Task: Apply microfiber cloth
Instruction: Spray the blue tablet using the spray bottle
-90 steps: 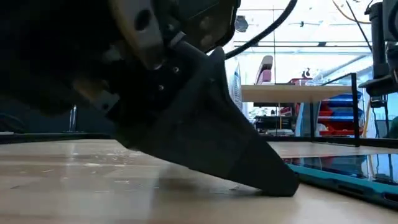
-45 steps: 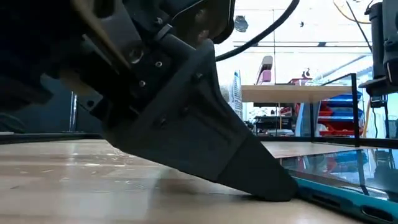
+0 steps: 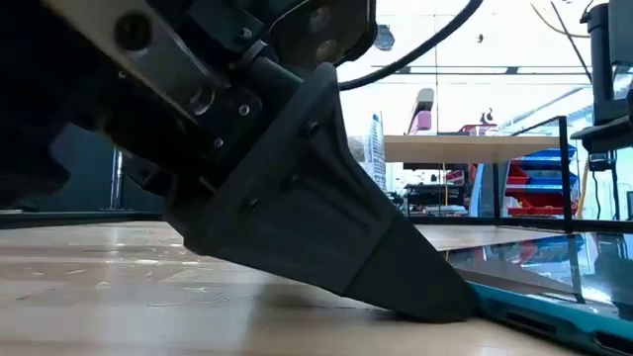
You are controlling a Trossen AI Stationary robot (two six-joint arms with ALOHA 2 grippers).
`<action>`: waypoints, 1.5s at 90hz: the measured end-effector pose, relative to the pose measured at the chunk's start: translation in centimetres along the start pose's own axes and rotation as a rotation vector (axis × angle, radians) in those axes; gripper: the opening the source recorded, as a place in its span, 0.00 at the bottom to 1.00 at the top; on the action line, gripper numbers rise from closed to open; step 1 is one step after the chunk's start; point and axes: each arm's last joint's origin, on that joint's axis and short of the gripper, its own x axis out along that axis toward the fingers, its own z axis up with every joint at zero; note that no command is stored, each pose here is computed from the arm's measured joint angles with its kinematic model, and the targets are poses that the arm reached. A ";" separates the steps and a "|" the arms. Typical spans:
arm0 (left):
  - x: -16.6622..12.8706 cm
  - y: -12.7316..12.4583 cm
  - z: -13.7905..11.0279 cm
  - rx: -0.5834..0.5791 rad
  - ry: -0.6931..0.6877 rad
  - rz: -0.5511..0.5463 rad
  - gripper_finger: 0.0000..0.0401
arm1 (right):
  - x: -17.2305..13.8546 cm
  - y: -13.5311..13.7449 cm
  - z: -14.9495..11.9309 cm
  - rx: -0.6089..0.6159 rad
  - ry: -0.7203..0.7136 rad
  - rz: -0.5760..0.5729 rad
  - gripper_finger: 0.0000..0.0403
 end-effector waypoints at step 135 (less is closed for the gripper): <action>-2.1 -0.6 1.7 0.074 0.050 -0.020 0.00 | -0.8 3.8 0.5 -0.167 -0.048 0.321 0.04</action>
